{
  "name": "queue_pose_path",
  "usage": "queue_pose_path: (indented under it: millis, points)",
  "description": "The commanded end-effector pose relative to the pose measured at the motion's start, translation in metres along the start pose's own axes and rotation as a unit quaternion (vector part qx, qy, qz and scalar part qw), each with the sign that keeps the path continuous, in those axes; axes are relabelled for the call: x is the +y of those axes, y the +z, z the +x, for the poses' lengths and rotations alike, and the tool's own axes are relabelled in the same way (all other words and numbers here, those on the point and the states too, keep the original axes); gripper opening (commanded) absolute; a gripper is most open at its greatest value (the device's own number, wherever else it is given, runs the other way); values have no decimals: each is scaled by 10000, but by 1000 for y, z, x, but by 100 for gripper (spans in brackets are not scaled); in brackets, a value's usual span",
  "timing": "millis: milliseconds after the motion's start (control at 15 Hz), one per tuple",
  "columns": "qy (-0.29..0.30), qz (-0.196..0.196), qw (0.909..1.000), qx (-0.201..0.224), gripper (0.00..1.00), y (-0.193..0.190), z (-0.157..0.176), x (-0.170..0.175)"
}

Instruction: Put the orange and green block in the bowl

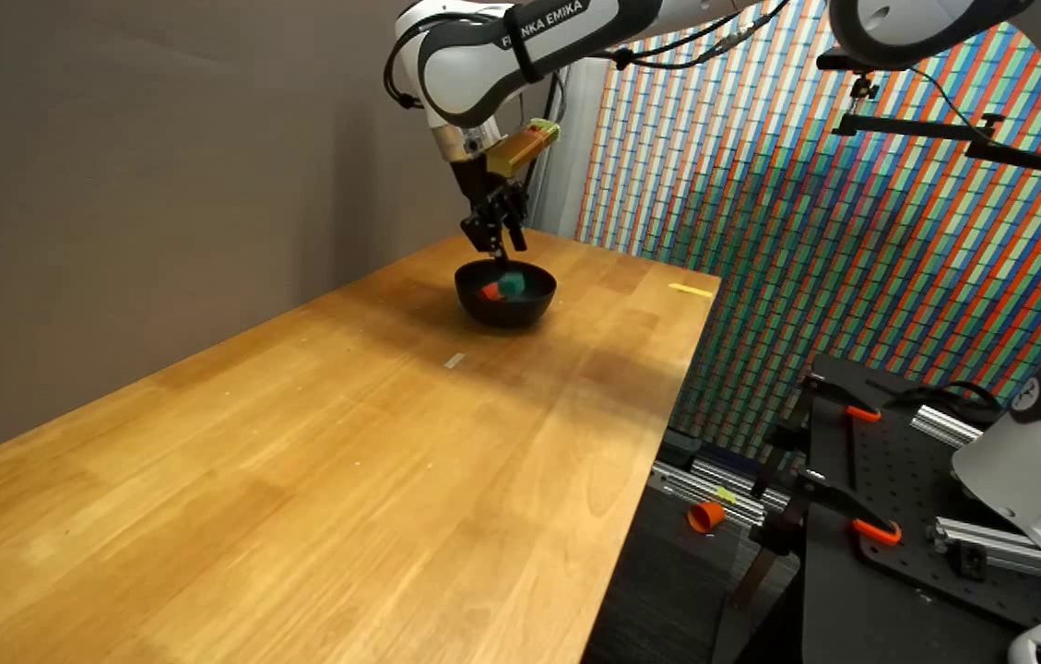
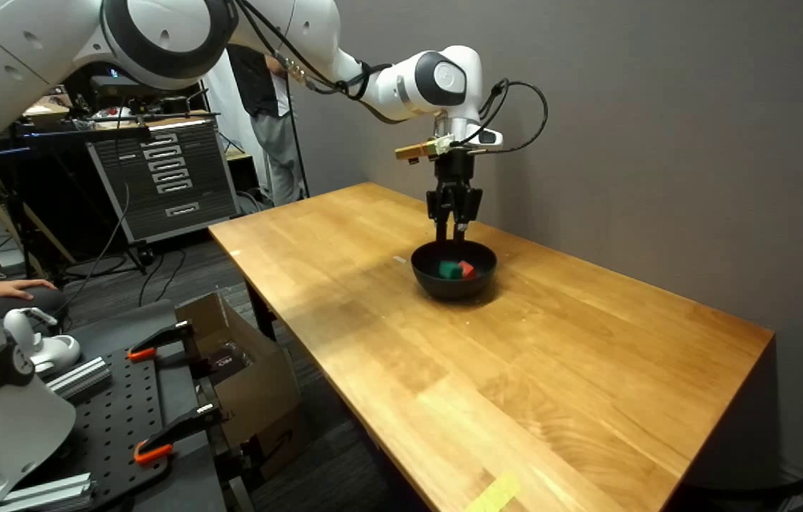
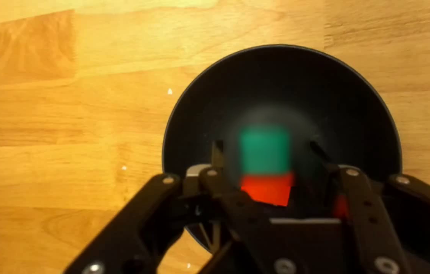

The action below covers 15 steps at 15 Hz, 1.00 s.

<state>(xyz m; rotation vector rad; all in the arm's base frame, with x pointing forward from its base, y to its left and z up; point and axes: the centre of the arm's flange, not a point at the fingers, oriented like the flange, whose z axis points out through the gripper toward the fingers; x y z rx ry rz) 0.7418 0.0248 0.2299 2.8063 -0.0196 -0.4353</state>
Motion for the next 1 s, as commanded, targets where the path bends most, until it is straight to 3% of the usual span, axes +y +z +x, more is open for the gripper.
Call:
queue_pose_path:
  millis: [0, 133, 533, 733, 800, 933]
  points:
    - [-197, 291, 9994, 22, 87, 2, -52, 15]
    - [-242, 209, 9992, 231, 100, -4, -76, 28]
    - [-68, 589, 9956, 722, 100, -40, -121, 61]
    - [78, 863, 9935, 732, 100, -55, -150, 84]
    - [87, 593, 9964, 605, 100, -57, -90, 68]
    - [135, 679, 9959, 588, 100, -63, -111, 80]
